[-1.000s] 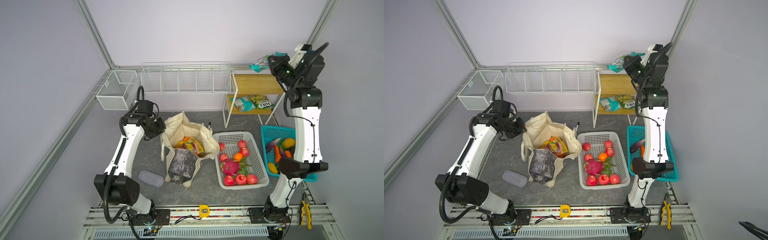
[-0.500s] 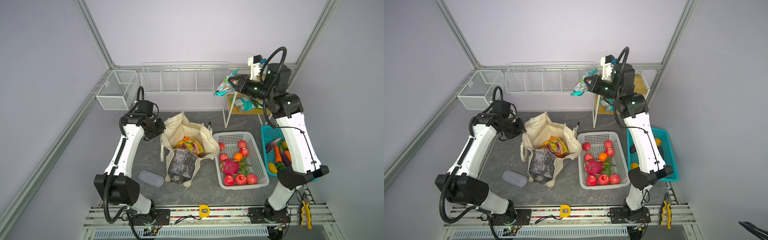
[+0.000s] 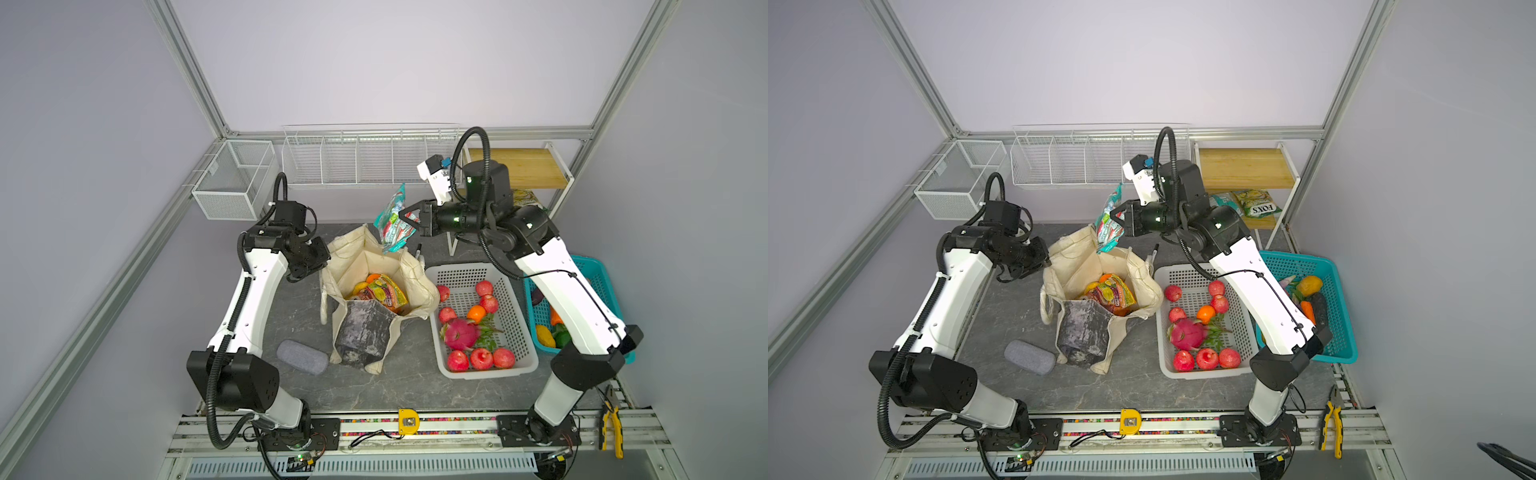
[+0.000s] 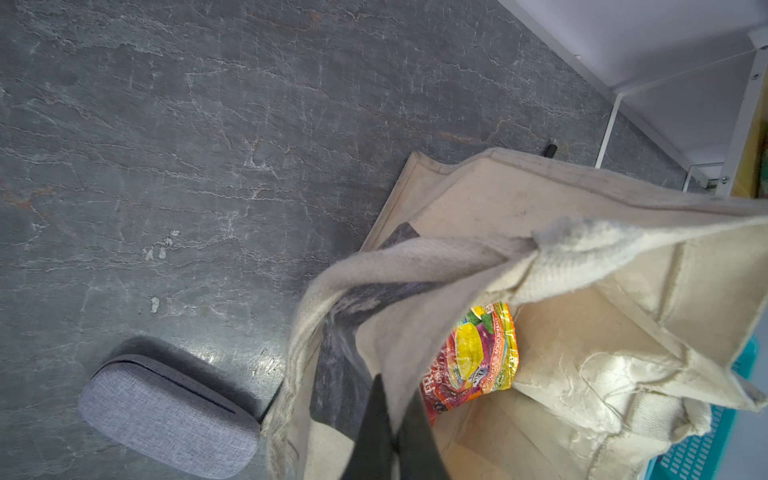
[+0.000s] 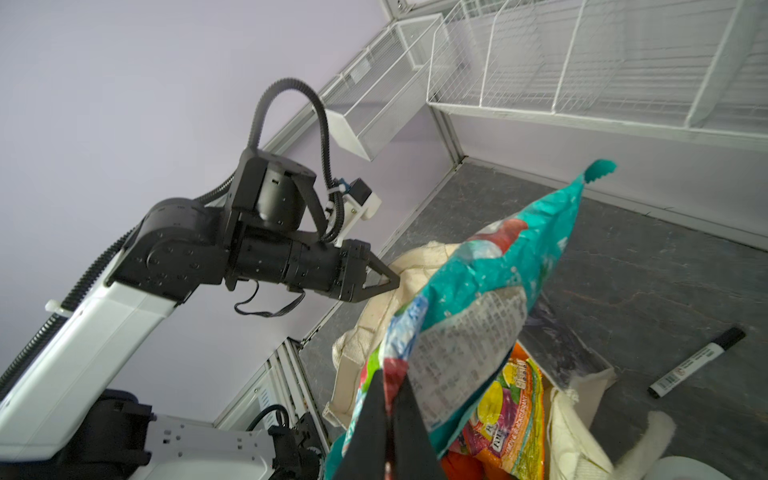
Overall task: Place the food into the grocery bag and tie it
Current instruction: 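Carry the teal mint packet over the tote bag with the right gripper, then lower the mint packet into the bag and open the right gripper, then raise the right gripper out of the bag toward the bag's far handle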
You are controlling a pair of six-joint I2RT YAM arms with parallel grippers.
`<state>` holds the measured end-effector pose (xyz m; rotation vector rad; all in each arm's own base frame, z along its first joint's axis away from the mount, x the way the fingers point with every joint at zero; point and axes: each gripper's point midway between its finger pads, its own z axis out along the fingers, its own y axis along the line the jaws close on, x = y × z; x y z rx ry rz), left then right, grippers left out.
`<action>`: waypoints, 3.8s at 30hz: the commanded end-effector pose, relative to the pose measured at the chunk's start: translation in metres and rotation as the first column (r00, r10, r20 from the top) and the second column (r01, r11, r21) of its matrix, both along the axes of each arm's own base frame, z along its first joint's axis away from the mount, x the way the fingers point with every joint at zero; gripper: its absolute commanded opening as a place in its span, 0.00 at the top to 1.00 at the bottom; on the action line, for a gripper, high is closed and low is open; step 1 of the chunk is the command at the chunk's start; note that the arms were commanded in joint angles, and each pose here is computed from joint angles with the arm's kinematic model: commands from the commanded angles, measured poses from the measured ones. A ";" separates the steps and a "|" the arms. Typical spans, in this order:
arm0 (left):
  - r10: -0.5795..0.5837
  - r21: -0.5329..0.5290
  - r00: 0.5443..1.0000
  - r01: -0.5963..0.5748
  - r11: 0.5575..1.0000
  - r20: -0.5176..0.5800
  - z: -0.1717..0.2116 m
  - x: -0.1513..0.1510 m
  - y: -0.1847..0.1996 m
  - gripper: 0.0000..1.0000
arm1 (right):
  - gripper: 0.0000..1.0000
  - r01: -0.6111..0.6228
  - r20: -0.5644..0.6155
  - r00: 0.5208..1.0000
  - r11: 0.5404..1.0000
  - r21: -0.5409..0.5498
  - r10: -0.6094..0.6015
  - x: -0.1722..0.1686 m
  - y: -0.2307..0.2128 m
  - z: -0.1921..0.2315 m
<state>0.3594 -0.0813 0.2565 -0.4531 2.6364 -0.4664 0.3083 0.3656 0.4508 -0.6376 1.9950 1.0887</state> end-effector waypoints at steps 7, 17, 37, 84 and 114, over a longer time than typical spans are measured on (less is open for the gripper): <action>0.002 0.012 1.000 -0.002 1.000 0.011 0.010 -0.009 0.005 1.00 | 0.93 -0.133 -0.009 0.991 0.986 -0.102 0.133 -0.031 0.045 -0.047; 0.002 -0.002 1.000 -0.002 1.000 0.018 0.014 -0.011 0.003 1.00 | 0.93 -0.145 -0.032 0.989 0.973 -0.180 0.142 -0.022 0.053 -0.084; 0.006 -0.005 1.000 -0.006 1.000 0.011 0.015 -0.018 0.004 1.00 | 0.93 -0.113 -0.027 0.993 0.928 -0.356 0.111 0.011 0.052 -0.148; 0.005 -0.003 1.000 -0.005 1.000 0.028 0.018 -0.019 0.005 1.00 | 0.58 -0.155 -0.087 0.988 0.821 -0.550 0.128 0.004 0.071 -0.263; 0.039 0.010 0.999 -0.039 0.999 0.028 0.014 -0.020 0.010 1.00 | 0.30 0.281 0.163 0.956 0.919 -0.276 -0.243 0.032 -0.029 -0.053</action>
